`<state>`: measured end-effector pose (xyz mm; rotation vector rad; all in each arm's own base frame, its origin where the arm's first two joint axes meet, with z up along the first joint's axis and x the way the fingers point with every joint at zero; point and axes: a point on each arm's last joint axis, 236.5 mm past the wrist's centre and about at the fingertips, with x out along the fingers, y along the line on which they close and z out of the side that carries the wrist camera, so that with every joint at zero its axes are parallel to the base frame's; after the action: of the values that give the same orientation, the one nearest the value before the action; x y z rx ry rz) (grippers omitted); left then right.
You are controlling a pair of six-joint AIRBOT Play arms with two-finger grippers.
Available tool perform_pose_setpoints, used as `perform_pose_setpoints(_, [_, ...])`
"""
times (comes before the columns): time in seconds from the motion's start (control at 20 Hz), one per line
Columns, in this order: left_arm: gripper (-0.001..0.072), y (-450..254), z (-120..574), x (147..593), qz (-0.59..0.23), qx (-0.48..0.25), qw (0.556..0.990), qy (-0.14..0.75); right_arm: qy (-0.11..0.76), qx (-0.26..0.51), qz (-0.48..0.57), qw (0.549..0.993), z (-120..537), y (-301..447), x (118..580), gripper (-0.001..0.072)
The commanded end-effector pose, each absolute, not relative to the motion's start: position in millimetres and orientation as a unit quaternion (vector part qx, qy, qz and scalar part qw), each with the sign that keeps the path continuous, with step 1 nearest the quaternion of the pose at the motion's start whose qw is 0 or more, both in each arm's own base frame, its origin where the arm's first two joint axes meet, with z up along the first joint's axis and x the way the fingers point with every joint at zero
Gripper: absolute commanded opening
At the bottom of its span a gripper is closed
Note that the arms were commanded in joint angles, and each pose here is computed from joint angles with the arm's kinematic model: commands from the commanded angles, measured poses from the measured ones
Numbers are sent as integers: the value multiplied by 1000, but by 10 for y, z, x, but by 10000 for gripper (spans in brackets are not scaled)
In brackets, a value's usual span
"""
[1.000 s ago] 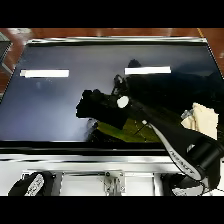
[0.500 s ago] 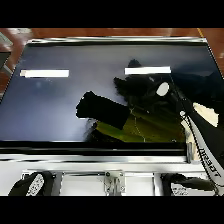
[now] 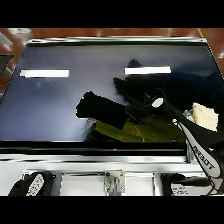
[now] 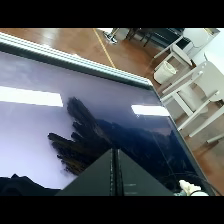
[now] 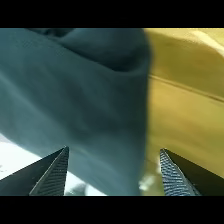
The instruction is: Fold the shirts.
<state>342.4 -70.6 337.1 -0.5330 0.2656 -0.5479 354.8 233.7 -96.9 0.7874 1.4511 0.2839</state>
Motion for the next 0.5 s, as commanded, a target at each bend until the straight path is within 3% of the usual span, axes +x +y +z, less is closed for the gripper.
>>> perform_pose_setpoints(0.0, [46, -723, 3363, 3410, -268, -270, 915, 135, 619, 418, 144, 649, -979, 2688, 3659, 684])
perform_pose_setpoints(0.1, [46, -724, 3368, 3406, -268, -270, 915, 135, 598, 450, 172, 640, -878, 2858, 3737, 677])
perform_pose_setpoints(0.15, [46, -724, 3366, 3408, -268, -270, 915, 135, 591, 463, 177, 636, -844, 2890, 3774, 552])
perform_pose_setpoints(0.2, [46, -723, 3367, 3408, -268, -270, 915, 135, 584, 471, 179, 637, -808, 2889, 3816, 263])
perform_pose_setpoints(0.25, [46, -723, 3367, 3408, -268, -270, 915, 135, 576, 477, 184, 638, -740, 2875, 3882, 73])
perform_pose_setpoints(0.45, [46, -726, 3364, 3407, -268, -270, 915, 135, 493, 422, 306, 697, 64, 2696, 4249, 61])
